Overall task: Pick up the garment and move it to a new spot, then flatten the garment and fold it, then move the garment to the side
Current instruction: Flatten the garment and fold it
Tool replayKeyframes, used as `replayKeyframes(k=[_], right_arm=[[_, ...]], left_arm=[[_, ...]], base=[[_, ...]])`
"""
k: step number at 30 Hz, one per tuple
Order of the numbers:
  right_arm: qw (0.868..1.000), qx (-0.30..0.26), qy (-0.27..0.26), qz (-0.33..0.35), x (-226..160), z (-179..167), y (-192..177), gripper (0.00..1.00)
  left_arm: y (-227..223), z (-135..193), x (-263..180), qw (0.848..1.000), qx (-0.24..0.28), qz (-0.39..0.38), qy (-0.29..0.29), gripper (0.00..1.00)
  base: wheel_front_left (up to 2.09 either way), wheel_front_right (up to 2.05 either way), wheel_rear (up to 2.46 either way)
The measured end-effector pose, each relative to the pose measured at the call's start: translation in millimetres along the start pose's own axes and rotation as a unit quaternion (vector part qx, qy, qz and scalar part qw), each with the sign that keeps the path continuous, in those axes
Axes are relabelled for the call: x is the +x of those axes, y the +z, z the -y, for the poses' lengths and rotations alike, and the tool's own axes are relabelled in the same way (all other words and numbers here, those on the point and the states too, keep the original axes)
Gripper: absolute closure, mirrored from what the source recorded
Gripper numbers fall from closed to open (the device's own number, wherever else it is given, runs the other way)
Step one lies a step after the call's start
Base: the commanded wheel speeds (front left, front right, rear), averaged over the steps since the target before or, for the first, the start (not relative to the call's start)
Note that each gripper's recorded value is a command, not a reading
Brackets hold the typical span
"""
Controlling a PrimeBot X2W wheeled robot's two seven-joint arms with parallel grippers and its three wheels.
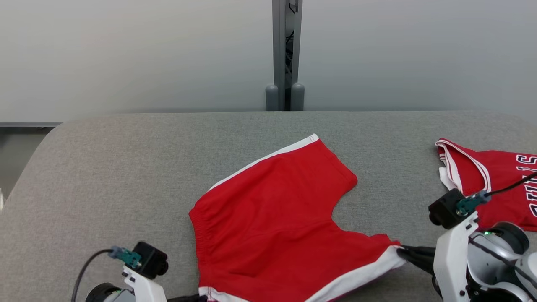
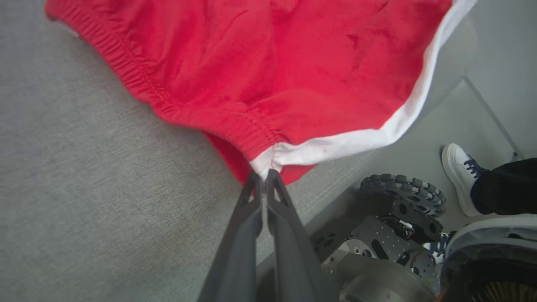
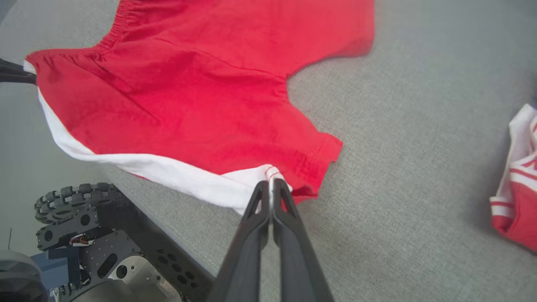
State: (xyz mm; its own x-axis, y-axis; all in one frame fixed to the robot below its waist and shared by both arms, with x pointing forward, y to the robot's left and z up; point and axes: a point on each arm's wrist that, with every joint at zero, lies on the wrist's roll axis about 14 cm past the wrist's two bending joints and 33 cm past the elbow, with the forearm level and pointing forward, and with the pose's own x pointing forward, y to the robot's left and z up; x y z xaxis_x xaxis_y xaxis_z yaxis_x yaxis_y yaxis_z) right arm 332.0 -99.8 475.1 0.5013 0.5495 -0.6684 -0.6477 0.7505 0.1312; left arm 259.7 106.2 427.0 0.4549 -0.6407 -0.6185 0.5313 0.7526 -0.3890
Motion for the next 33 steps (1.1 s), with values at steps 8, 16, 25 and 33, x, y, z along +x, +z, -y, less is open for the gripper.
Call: replayKeyframes(k=[8, 16, 25, 33], right_arm=[[0.998, 0.006, -0.003, 0.06, 11.8, 20.7, 47.3, 1.0], [0.995, 0.025, -0.001, 0.095, 38.5, 48.0, 89.3, 1.0], [0.993, 0.029, -0.007, 0.112, 75.7, 78.6, 124.5, 1.0], [0.993, 0.001, -0.002, 0.121, 114.7, 89.1, 146.0, 1.0]], left_arm=[[31.4, -6.5, -3.8, 0.987, -0.154, 0.051, -0.019, 1.0], [84.9, -20.4, 2.4, 0.956, -0.259, 0.128, -0.045, 1.0], [106.4, -63.4, 18.6, 0.932, -0.319, 0.169, 0.0, 1.0], [112.0, -92.0, 36.3, 0.92, -0.344, 0.187, 0.03, 1.0]], base=[[0.0, 0.0, 0.0], [0.0, 0.0, 0.0], [0.0, 0.0, 0.0], [0.0, 0.0, 0.0]])
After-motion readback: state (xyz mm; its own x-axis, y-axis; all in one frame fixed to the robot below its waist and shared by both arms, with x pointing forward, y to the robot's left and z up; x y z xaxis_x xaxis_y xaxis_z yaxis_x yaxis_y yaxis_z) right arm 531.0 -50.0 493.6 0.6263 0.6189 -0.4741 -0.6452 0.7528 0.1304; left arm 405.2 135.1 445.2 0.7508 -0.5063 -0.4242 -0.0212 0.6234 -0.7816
